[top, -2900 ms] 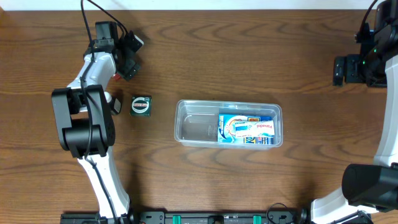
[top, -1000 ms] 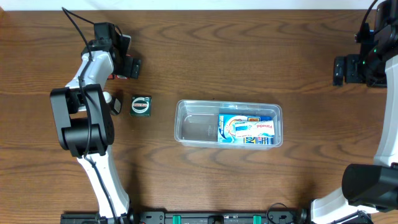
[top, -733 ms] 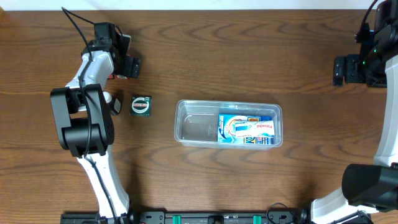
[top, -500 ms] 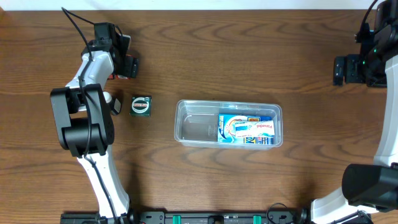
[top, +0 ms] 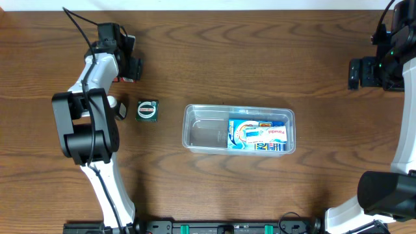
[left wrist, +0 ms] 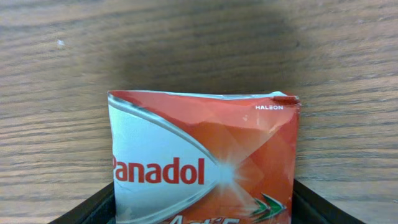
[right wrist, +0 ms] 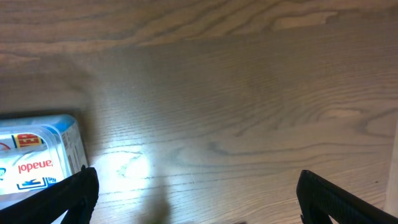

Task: Pack container
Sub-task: 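Lower left gripper onto the red Panadol box and grasp it, then carry the Panadol box right and lower it into the container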

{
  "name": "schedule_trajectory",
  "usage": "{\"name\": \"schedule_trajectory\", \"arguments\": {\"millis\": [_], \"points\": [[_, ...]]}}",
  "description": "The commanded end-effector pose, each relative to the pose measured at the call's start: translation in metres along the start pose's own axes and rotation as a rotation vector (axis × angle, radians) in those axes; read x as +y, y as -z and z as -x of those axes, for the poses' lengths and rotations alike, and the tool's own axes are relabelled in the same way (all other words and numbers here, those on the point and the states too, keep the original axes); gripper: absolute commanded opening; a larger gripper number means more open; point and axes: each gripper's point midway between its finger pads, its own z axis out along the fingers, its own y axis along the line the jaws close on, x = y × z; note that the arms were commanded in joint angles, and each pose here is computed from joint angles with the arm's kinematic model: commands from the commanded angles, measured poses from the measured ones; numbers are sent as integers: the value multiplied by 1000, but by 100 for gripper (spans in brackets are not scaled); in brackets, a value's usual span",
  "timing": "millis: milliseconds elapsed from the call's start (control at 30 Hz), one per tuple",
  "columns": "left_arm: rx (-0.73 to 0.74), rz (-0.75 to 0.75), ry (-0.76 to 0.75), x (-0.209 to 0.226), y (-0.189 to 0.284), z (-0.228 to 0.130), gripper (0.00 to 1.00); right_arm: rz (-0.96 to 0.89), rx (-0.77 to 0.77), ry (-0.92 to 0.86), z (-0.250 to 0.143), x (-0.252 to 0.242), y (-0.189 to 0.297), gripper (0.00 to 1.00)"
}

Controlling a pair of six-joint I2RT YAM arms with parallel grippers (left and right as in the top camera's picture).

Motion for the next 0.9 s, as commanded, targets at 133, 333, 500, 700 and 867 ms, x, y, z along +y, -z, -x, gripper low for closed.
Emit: {"name": "schedule_trajectory", "arguments": {"millis": [133, 333, 500, 700, 867], "points": [[-105, 27, 113, 10, 64, 28, 70, -16, -24, -22, 1, -5, 8, 99], [-67, 16, 210, 8, 97, 17, 69, -16, -24, -22, 1, -5, 8, 99], [-63, -11, 377, 2, 134, 12, 66, -16, -24, -21, 1, -5, 8, 99], [13, -161, 393, -45, 184, -8, 65, -16, -24, -22, 1, -5, 8, 99], [75, -260, 310, -96, 222, -28, 66, -16, -24, -22, 1, -5, 8, 99]]}}
